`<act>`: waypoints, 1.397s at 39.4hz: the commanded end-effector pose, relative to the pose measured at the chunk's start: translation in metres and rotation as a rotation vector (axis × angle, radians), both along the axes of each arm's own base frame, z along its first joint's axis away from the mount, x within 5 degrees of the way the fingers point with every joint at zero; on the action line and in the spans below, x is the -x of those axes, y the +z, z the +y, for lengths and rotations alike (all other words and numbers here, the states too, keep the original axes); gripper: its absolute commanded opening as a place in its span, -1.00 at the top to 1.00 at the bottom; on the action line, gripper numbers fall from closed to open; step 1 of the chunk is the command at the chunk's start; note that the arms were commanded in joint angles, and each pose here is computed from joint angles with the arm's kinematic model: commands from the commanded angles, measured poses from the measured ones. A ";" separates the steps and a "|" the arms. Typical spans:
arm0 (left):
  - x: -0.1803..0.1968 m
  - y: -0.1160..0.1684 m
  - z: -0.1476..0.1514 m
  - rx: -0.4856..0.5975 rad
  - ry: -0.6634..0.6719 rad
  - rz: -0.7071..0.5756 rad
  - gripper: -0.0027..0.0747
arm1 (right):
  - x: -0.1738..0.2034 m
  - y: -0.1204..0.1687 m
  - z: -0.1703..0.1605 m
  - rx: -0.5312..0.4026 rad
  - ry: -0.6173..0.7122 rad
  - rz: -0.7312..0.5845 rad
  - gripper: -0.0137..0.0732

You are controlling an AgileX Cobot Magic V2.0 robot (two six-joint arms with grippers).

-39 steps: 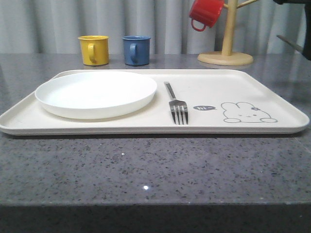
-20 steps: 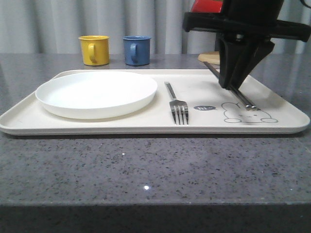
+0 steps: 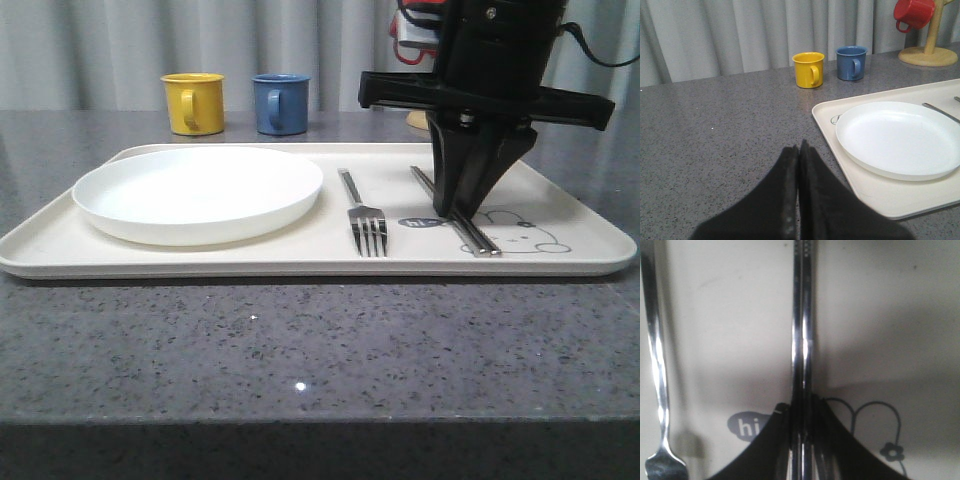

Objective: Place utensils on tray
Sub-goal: 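Lay the chopsticks on the tray beside the fork and release, then grasp the silver spoon's handle with the right gripper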

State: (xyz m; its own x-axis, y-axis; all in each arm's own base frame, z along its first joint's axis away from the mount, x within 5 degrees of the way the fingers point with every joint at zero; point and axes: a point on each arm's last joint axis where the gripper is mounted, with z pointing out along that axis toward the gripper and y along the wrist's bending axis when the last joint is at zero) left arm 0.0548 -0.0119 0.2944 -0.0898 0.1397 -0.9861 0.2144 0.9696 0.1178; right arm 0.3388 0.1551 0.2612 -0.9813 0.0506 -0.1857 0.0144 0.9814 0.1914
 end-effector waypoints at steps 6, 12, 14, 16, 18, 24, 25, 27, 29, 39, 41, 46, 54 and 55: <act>0.000 0.016 0.000 0.035 0.005 -0.096 0.98 | 0.006 0.052 -0.011 0.024 0.014 -0.152 -0.08; 0.000 0.016 0.000 0.035 0.005 -0.096 0.98 | 0.008 0.078 -0.034 0.100 -0.001 -0.214 -0.08; 0.000 0.016 0.000 0.035 0.005 -0.096 0.98 | 0.009 0.084 -0.047 0.121 -0.004 -0.226 -0.08; 0.000 0.016 0.000 0.035 0.005 -0.096 0.98 | 0.010 0.088 -0.065 0.148 -0.003 -0.212 -0.08; 0.000 0.016 0.000 0.035 0.005 -0.096 0.98 | 0.009 0.089 -0.086 0.174 -0.023 -0.184 -0.08; 0.000 0.016 0.000 0.035 0.005 -0.096 0.98 | 0.005 0.089 -0.155 0.217 -0.144 -0.149 -0.08; 0.000 0.016 0.000 0.035 0.005 -0.096 0.98 | 0.004 0.089 -0.164 0.221 -0.158 -0.150 -0.08; 0.000 0.016 0.000 0.035 0.005 -0.096 0.98 | 0.004 0.088 -0.178 0.233 -0.168 -0.155 -0.08; 0.000 0.016 0.000 0.035 0.005 -0.096 0.98 | 0.002 0.086 -0.189 0.248 -0.153 -0.154 -0.08; 0.000 0.016 0.000 0.035 0.005 -0.096 0.98 | -0.007 0.067 -0.222 0.248 -0.168 -0.110 -0.08; 0.000 0.016 0.000 0.035 0.005 -0.096 0.98 | -0.010 0.062 -0.226 0.232 -0.167 -0.106 -0.08; 0.000 0.016 0.000 0.035 0.005 -0.096 0.98 | -0.017 0.051 -0.229 0.208 -0.156 -0.097 -0.08; 0.000 0.016 0.000 0.035 0.005 -0.096 0.98 | -0.026 0.041 -0.233 0.210 -0.159 -0.104 -0.08; 0.000 0.016 0.000 0.035 0.005 -0.096 0.98 | -0.027 0.039 -0.233 0.210 -0.160 -0.100 -0.08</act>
